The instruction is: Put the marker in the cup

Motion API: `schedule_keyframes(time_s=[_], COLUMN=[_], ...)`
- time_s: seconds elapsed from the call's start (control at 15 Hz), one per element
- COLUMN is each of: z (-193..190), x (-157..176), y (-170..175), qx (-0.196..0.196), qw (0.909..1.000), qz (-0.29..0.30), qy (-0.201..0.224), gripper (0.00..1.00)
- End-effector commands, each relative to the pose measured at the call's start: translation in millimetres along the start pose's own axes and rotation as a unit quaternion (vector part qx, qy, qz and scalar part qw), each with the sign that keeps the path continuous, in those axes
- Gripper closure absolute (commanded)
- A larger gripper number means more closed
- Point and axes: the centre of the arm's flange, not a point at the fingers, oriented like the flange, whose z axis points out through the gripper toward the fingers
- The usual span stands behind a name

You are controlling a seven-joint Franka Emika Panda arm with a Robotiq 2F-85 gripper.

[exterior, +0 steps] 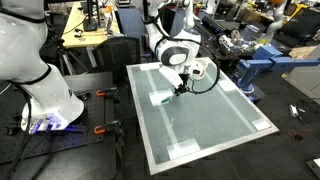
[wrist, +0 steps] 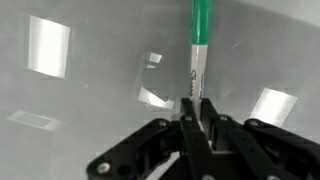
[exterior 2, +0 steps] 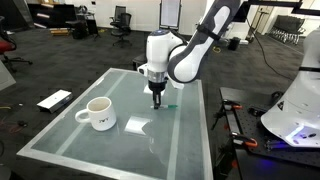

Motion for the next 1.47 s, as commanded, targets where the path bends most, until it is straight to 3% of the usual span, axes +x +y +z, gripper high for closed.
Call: schedule_keyframes(time_s=[0.0,0.73,1.4], z=[-2.5,-72.4,-160.2], x=[8.3,28.3,46.9], y=[6.2,31.1,44.4], qx=[0.007,-0.018,0.013], qw=[1.0,0.9975,0.9973], qz=[-0.005,0.021,0.071], qy=[0.004,0.066,0.01], gripper=[0.97,0.97,0.97])
